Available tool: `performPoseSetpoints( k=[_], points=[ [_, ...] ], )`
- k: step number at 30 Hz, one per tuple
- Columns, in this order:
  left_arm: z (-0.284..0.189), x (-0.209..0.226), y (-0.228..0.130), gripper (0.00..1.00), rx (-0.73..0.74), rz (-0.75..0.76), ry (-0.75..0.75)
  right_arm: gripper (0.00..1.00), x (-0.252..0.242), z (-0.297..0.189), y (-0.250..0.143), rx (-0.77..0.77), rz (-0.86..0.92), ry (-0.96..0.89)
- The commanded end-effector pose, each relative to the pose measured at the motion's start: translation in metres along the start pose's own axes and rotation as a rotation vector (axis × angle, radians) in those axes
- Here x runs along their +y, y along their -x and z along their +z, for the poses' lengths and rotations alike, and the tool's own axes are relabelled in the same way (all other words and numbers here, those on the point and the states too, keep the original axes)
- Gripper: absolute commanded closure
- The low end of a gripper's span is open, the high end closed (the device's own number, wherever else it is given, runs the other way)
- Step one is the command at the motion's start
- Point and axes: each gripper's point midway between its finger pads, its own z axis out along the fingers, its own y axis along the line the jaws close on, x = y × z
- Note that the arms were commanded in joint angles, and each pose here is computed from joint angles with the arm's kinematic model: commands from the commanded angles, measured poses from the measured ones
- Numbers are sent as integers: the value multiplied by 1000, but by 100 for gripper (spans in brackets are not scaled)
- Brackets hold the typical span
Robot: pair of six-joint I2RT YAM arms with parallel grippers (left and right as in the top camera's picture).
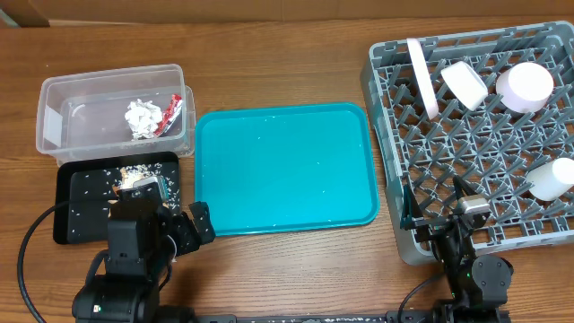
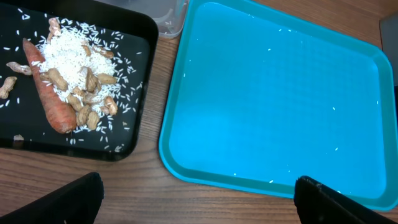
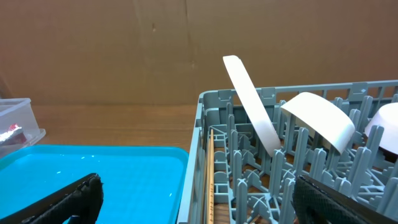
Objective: Sort waste into correct bins and load items into the dishwasher
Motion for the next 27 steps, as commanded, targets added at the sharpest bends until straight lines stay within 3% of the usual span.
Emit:
performPoseSetpoints(
  k=[1, 10, 16, 27],
  points=[
    [0, 1, 0, 0, -6, -9, 8, 0, 1, 0, -1, -8, 6, 4],
    [-6, 13, -5, 0, -18, -8, 58, 0, 1, 0, -1, -8, 6, 4],
    [-7, 7, 35, 0, -340, 105, 1, 0, 1, 0, -1, -8, 6, 4],
    [-4, -12, 58, 0, -895, 214, -190, 0, 1, 0, -1, -8, 6, 4]
  ],
)
